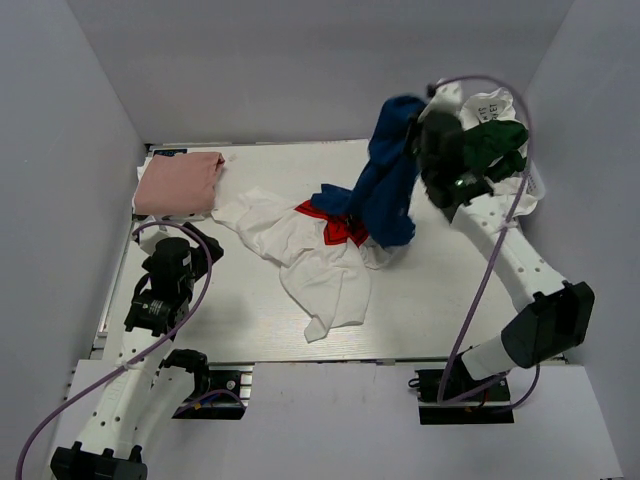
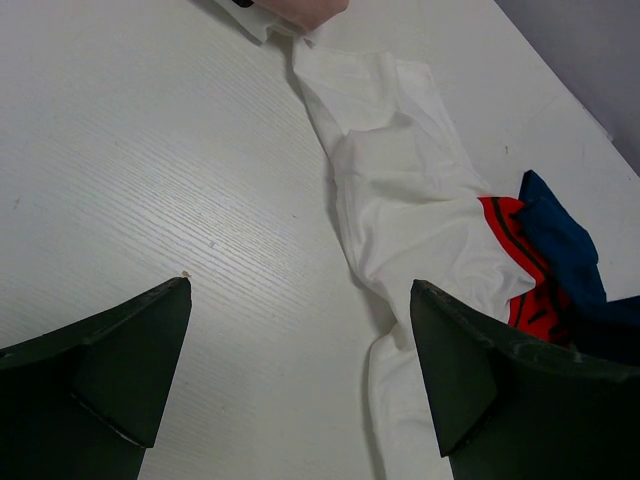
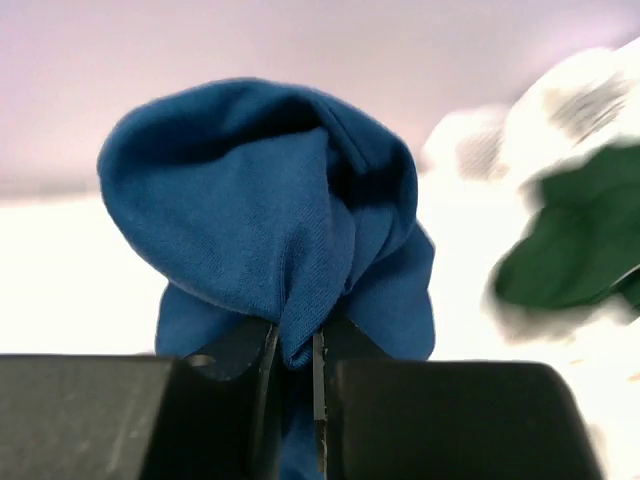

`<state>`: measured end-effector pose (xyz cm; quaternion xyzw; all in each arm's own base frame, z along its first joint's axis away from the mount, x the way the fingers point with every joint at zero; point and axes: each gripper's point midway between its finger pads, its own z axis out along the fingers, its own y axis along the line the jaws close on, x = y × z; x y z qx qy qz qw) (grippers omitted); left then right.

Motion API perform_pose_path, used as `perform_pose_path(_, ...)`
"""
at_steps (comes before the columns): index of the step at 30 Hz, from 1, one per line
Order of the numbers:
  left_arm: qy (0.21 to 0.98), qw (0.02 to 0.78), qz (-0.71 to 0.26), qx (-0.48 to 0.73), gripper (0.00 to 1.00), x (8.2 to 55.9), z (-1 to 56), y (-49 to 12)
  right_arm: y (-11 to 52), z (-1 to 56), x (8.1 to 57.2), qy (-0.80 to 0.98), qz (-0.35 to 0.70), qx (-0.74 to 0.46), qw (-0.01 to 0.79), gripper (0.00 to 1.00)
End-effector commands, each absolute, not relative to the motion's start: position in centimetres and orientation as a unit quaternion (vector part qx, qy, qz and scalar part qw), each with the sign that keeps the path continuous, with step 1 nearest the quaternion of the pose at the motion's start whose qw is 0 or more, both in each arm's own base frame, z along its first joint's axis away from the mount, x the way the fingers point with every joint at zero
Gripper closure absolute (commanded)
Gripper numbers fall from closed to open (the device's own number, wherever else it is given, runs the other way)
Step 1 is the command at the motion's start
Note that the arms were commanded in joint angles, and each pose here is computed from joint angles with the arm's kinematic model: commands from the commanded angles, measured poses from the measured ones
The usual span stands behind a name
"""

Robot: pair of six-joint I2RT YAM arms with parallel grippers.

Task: Fold and stack the t-shirts

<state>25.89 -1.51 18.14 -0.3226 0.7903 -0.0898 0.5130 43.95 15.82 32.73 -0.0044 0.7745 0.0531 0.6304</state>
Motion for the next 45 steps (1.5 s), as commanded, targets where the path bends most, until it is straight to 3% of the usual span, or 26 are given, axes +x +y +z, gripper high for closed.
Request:
perform_pose_path(1,0.783,0.523,-0.083,-0.326,0.00,25.9,19.2,-1.1,8.7,44.0,46.4,0.689,0.014,0.105,0.717,1.00)
perform_pose_path(3,0.784,0.521,-0.076,-0.329,0.00,25.9,19.0,-0.9,5.0,44.7,48.1,0.688,-0.021,0.131,0.714,1.00)
perform_pose_path(4,0.781,0.522,-0.074,-0.334,0.00,26.0,19.0,-0.8,4.2,48.9,48.5,0.662,-0.021,0.138,0.736,1.00)
perform_pose_path(6,0.786,0.515,-0.070,-0.334,0.00,26.0,18.8,-0.8,1.2,49.0,50.3,0.665,-0.050,0.160,0.728,1.00)
perform_pose_path(11,0.789,0.511,-0.057,-0.338,0.00,26.1,18.6,-0.5,-7.2,56.7,50.0,0.566,-0.104,0.236,0.783,1.00)
perform_pose_path(23,0.795,0.501,-0.046,-0.339,0.00,26.2,18.1,-0.3,-15.1,59.7,52.8,0.465,-0.181,0.214,0.840,1.00)
perform_pose_path(27,0.795,0.499,-0.038,-0.341,0.00,26.3,17.9,-0.1,-13.1,55.0,55.8,0.521,-0.139,0.158,0.827,1.00)
perform_pose_path(31,0.802,0.490,-0.031,-0.340,0.00,26.6,17.7,-0.2,-12.4,40.3,59.6,0.656,-0.097,0.162,0.731,1.00)
perform_pose_path(35,0.808,0.481,-0.026,-0.339,0.00,26.7,17.1,-0.2,-12.0,25.8,58.4,0.740,-0.070,0.211,0.635,1.00)
perform_pose_path(36,0.809,0.480,-0.024,-0.339,0.00,26.9,17.2,-0.2,-11.5,24.6,58.2,0.745,-0.055,0.210,0.630,1.00)
perform_pose_path(38,0.816,0.472,-0.022,-0.333,0.00,27.2,16.9,-0.4,-10.3,21.4,57.2,0.763,-0.023,0.224,0.606,0.71)
perform_pose_path(39,0.816,0.476,-0.028,-0.327,0.00,27.6,17.4,-0.7,-9.2,21.4,56.9,0.770,-0.004,0.219,0.600,0.37)
perform_pose_path(40,0.819,0.477,-0.035,-0.315,0.00,28.2,17.6,-1.0,-8.6,23.1,56.8,0.767,0.004,0.203,0.609,0.10)
perform_pose_path(45,0.835,0.465,-0.044,-0.290,0.00,30.4,17.2,-2.2,-4.5,29.1,54.9,0.774,0.010,0.134,0.619,0.10)
